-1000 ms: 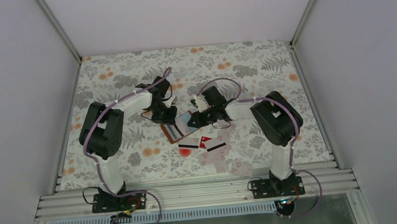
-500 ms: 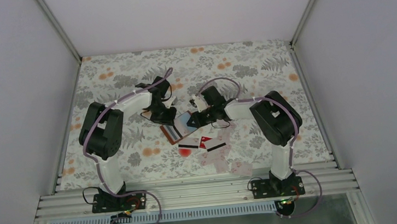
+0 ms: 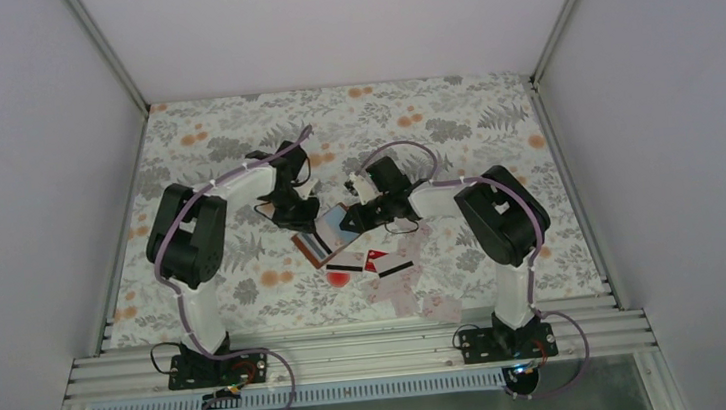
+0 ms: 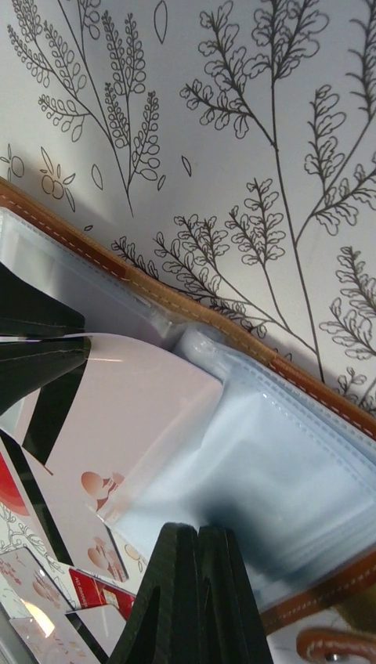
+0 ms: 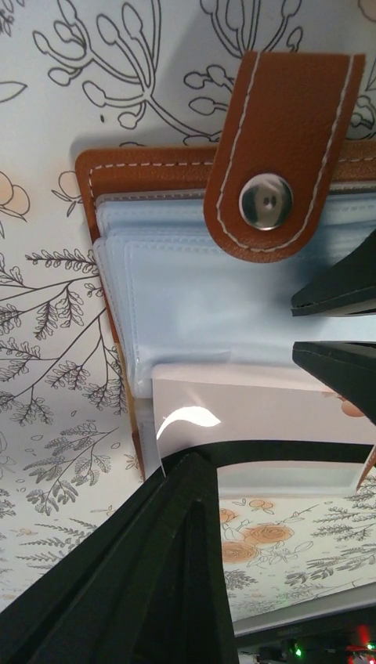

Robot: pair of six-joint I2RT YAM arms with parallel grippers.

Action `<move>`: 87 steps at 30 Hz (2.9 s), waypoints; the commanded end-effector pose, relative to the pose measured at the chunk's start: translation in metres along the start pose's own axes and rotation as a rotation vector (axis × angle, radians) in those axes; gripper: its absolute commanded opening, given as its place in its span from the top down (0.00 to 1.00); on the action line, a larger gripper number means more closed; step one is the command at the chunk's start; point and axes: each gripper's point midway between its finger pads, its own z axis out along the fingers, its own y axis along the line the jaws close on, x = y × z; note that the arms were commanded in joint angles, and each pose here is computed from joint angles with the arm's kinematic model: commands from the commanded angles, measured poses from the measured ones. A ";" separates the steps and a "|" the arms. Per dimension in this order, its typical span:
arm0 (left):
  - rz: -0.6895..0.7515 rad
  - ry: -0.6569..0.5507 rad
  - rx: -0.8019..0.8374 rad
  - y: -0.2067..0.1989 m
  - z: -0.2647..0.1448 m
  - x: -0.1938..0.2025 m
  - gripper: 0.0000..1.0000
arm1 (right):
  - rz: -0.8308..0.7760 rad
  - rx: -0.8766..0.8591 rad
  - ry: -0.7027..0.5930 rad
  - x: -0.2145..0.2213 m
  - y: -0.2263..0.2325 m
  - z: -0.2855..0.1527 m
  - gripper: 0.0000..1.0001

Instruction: Put the credit cards into the card holder

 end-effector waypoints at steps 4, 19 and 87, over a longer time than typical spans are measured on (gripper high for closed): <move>-0.082 0.223 -0.022 0.013 0.027 0.040 0.97 | 0.063 0.177 0.102 0.040 -0.050 0.016 0.90; -0.110 0.180 0.056 -0.006 0.023 0.009 0.97 | 0.053 0.164 0.102 0.038 -0.048 0.017 0.90; -0.212 0.137 0.196 -0.011 0.026 -0.010 0.97 | 0.012 0.143 0.098 0.022 -0.042 0.010 0.88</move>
